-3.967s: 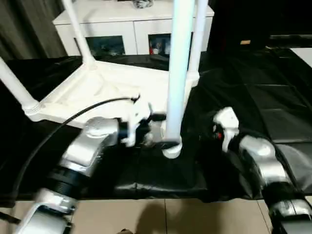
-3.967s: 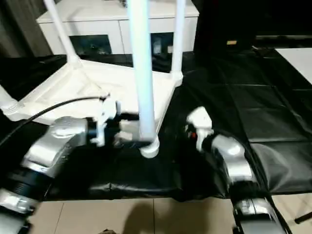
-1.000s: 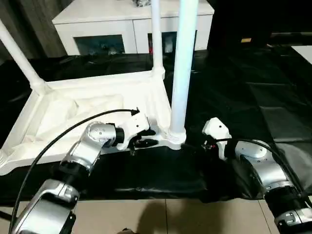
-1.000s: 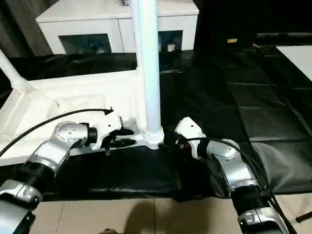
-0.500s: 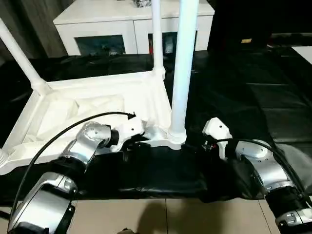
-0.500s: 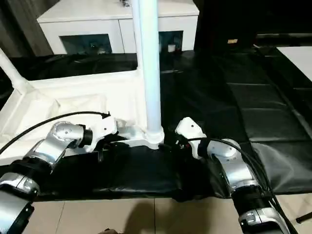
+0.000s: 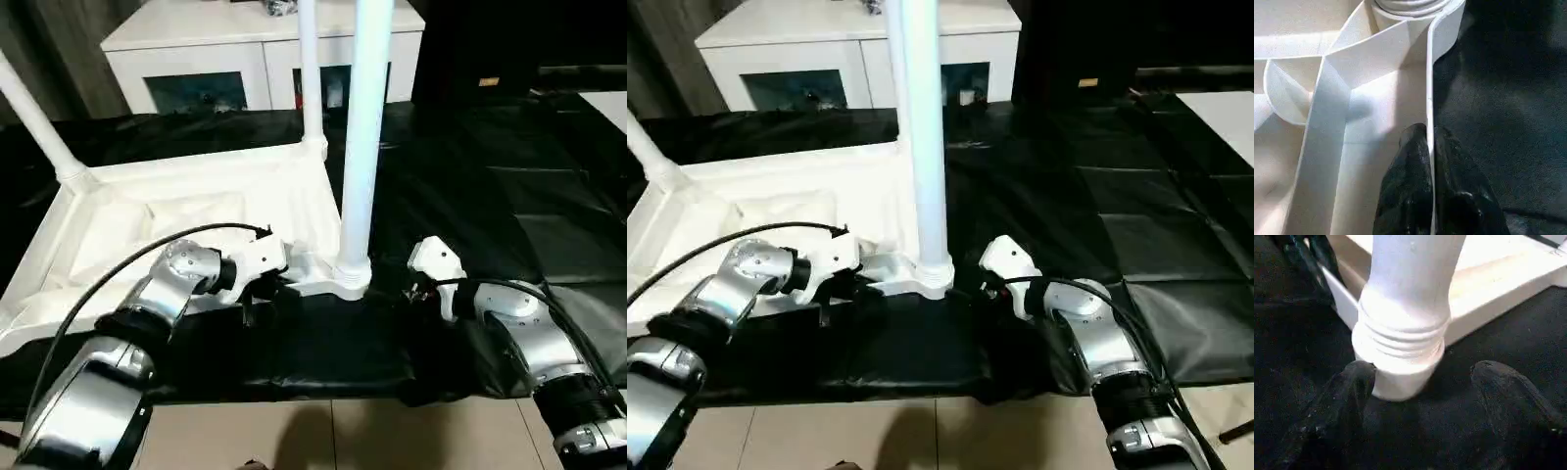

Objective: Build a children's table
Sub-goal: Rotate leg to tighten

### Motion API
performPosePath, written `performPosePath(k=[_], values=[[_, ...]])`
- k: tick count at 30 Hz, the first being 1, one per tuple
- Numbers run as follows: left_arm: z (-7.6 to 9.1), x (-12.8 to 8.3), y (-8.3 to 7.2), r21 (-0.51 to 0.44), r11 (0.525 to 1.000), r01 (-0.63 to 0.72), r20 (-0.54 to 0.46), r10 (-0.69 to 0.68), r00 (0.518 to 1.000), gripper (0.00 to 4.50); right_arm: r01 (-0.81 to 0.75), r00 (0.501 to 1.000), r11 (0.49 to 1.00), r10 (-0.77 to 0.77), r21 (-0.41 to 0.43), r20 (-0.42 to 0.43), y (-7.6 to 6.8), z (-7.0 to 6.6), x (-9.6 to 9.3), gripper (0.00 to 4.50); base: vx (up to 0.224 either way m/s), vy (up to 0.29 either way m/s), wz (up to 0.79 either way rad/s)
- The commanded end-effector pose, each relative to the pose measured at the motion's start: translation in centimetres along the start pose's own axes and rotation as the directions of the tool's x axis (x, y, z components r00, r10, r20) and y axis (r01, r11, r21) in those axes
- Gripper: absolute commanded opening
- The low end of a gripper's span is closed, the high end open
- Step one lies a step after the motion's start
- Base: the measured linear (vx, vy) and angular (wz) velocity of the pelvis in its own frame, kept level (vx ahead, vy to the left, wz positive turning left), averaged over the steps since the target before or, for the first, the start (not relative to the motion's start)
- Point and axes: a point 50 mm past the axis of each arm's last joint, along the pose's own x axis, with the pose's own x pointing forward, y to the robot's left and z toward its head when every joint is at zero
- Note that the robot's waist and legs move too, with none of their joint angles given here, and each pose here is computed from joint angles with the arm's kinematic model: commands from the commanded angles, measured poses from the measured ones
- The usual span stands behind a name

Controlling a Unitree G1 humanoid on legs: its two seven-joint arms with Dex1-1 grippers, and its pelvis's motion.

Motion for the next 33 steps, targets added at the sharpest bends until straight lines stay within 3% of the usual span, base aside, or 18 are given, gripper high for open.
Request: performPosePath(k=[1,5,11,18,33], values=[[0.0,1.1,-1.2,-0.061,0.998,0.016,0.047,-0.013,0.999,0.02,-0.016,0.999,1.000,0.016,0.013,0.052,0.1,0.8,0.0,3.66,0.000,0.000,0.00],[0.5,2.0,-1.9,-0.083,0.997,0.005,0.078,0.002,0.997,0.01,-0.082,0.993,0.992,0.074,0.093,0.096,0.5,1.0,-0.1,3.83,0.000,0.000,0.00],[0.7,2.4,-2.5,-0.087,0.996,-0.004,0.079,0.011,0.997,0.00,-0.061,0.995,0.996,0.055,0.065,0.088,0.4,1.4,0.6,4.40,0.000,0.000,0.00],[0.7,1.9,-2.6,-0.086,0.996,-0.010,0.061,0.015,0.998,0.00,-0.061,0.996,0.992,0.055,0.106,0.064,0.1,1.2,0.8,4.47,0.000,0.000,0.00],[0.2,1.3,-2.9,-0.098,0.995,-0.017,0.037,0.021,0.999,0.00,-0.076,0.995,0.987,0.066,0.139,0.075,0.1,1.2,0.9,3.15,0.000,0.000,0.00]])
